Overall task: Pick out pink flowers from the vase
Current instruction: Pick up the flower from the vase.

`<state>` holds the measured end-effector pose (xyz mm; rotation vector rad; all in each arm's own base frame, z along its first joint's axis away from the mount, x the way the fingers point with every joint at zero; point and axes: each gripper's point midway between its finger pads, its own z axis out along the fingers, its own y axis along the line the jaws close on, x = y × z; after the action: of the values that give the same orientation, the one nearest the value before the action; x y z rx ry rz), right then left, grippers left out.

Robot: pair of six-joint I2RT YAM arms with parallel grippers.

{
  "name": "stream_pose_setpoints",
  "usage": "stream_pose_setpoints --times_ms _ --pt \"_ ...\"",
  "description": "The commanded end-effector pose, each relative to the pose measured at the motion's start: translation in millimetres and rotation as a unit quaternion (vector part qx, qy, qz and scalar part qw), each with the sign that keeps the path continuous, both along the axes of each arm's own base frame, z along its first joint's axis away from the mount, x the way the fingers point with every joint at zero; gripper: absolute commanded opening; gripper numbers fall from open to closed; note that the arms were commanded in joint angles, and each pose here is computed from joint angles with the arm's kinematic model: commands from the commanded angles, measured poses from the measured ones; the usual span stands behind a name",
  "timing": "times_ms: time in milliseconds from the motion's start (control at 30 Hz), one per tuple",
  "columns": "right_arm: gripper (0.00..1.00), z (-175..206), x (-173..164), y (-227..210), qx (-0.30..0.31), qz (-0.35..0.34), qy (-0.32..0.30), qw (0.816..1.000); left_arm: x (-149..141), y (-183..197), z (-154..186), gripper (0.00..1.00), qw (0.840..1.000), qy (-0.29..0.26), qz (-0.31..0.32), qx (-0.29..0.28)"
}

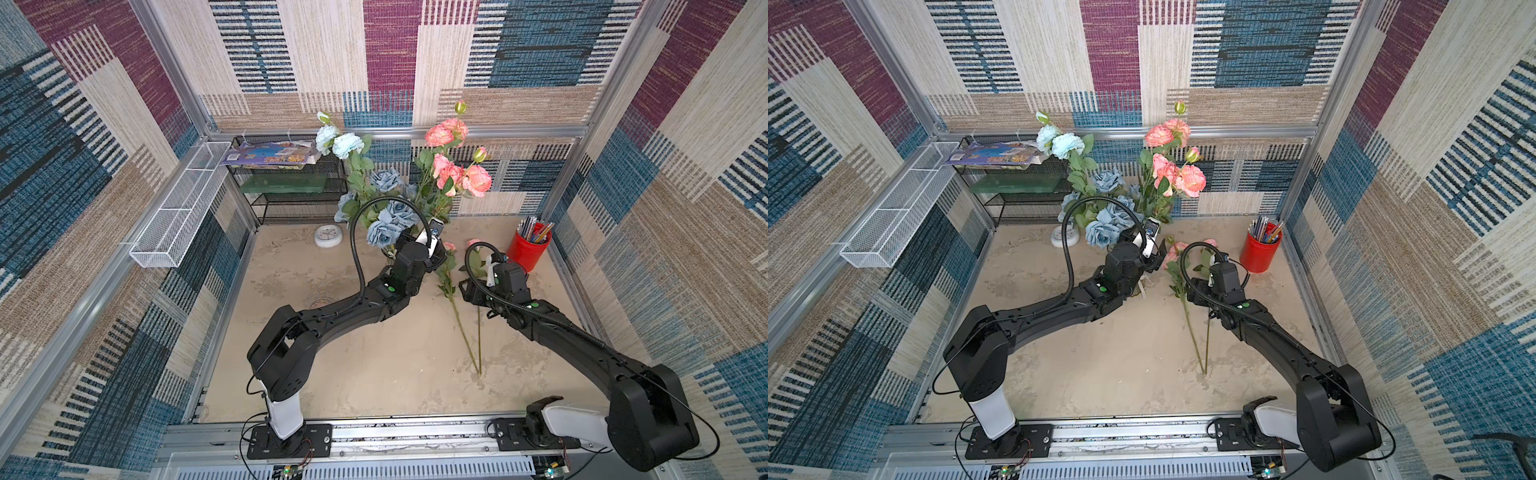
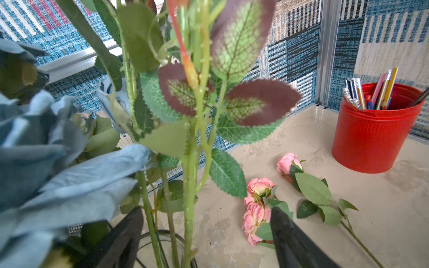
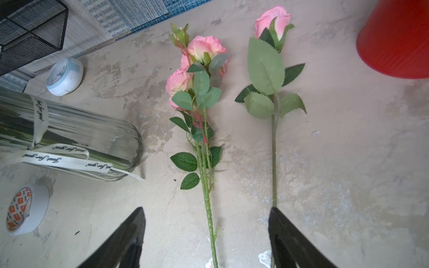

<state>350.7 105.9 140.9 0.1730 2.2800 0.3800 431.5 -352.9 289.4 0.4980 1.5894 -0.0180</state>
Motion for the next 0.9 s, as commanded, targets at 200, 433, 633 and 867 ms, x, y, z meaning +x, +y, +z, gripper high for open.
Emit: stream_pose_setpoints --times_ms 200,433,633,867 --pt "0.88 14.8 -3.9 -16.7 0.000 -0.025 -0.023 0.999 14.7 1.7 6.5 0.42 0.999 -0.013 0.022 -0.021" --pt "0.88 19.7 -4.7 -19.4 0.004 -0.027 -0.031 0.999 11.9 8.7 12.9 0.16 0.999 -0.018 0.021 -0.022" --pt "0.88 18.2 -5.2 -18.4 0.007 -0.025 -0.029 0.999 10.6 15.2 22.8 0.02 0.999 -0.024 0.016 -0.024" --pt "0.88 18.2 -7.0 -20.0 0.006 -0.028 -0.031 0.999 3.9 14.9 43.6 0.00 0.999 -0.034 -0.006 -0.041"
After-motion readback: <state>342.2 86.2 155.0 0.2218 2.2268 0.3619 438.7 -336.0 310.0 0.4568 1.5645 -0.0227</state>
